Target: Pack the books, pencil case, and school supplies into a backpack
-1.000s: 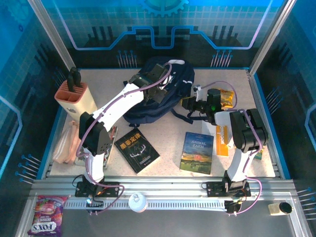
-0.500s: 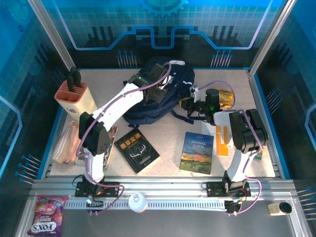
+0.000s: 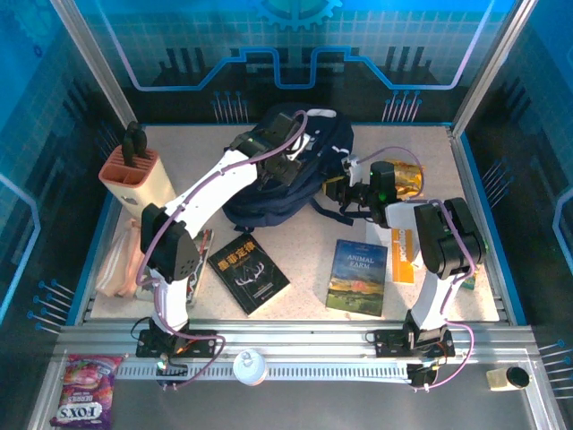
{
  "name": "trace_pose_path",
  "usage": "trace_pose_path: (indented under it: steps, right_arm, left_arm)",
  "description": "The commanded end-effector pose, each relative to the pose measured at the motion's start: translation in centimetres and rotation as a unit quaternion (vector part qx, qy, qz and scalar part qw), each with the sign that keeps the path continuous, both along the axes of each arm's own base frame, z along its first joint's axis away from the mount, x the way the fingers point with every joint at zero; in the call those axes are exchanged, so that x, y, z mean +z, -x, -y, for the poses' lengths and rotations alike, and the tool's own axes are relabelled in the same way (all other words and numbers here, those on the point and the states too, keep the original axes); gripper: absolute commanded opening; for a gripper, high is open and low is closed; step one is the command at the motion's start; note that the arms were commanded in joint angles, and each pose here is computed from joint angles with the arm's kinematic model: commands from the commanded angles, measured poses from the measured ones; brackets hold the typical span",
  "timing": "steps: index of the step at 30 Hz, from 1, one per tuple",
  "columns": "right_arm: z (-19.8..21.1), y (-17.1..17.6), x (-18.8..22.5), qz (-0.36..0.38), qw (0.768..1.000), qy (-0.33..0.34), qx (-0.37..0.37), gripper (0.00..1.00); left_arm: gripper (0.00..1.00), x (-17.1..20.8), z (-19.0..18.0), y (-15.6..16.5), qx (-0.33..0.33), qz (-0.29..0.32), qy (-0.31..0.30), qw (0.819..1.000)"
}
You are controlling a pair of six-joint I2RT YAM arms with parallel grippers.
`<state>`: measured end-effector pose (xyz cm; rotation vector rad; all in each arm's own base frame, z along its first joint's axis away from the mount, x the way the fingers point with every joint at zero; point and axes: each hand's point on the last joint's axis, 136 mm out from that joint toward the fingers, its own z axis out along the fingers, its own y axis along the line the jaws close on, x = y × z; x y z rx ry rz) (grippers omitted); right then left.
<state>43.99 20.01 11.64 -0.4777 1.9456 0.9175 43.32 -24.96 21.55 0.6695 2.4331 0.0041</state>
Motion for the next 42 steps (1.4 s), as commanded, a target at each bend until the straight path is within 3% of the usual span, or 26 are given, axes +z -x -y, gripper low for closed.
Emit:
trace_pose_path:
  steps: [1,4,10,18,31,34,38,42]
  right_arm:
    - [-0.8,-0.5,0.6,0.019,1.0,0.005,0.01,0.17]
    - [-0.8,-0.2,0.9,0.024,1.0,0.007,0.01,0.1]
    - [-1.3,2.1,1.5,0.029,0.999,0.006,0.016,0.11]
    - [-4.8,6.4,2.1,0.04,0.998,0.021,0.041,0.12]
    - [-11.3,10.7,1.6,0.048,0.996,0.024,0.075,0.12]
    - [-10.0,10.5,1.8,0.049,0.998,0.015,0.04,0.14]
    - [-5.4,9.8,4.1,0.044,0.998,-0.04,-0.035,0.3]
    - [-1.5,10.1,5.8,-0.017,0.993,-0.078,-0.088,0.38]
  left_arm:
    - [0.0,5.8,0.7,-0.3,0.001,0.066,0.066,0.996]
    - [0.0,5.5,0.6,-0.4,0.006,0.063,0.065,0.996]
    - [0.0,4.5,0.6,-0.9,0.023,0.049,0.077,0.996]
    - [0.0,3.4,3.7,-1.2,0.013,0.005,0.151,0.989]
    - [0.0,1.9,6.0,-2.6,0.024,-0.021,0.197,0.98]
    - [0.0,1.7,6.2,-2.7,0.023,-0.023,0.198,0.98]
    - [0.0,1.8,5.4,-2.8,0.029,-0.021,0.197,0.98]
    - [0.0,1.9,4.8,-2.6,0.029,-0.017,0.203,0.979]
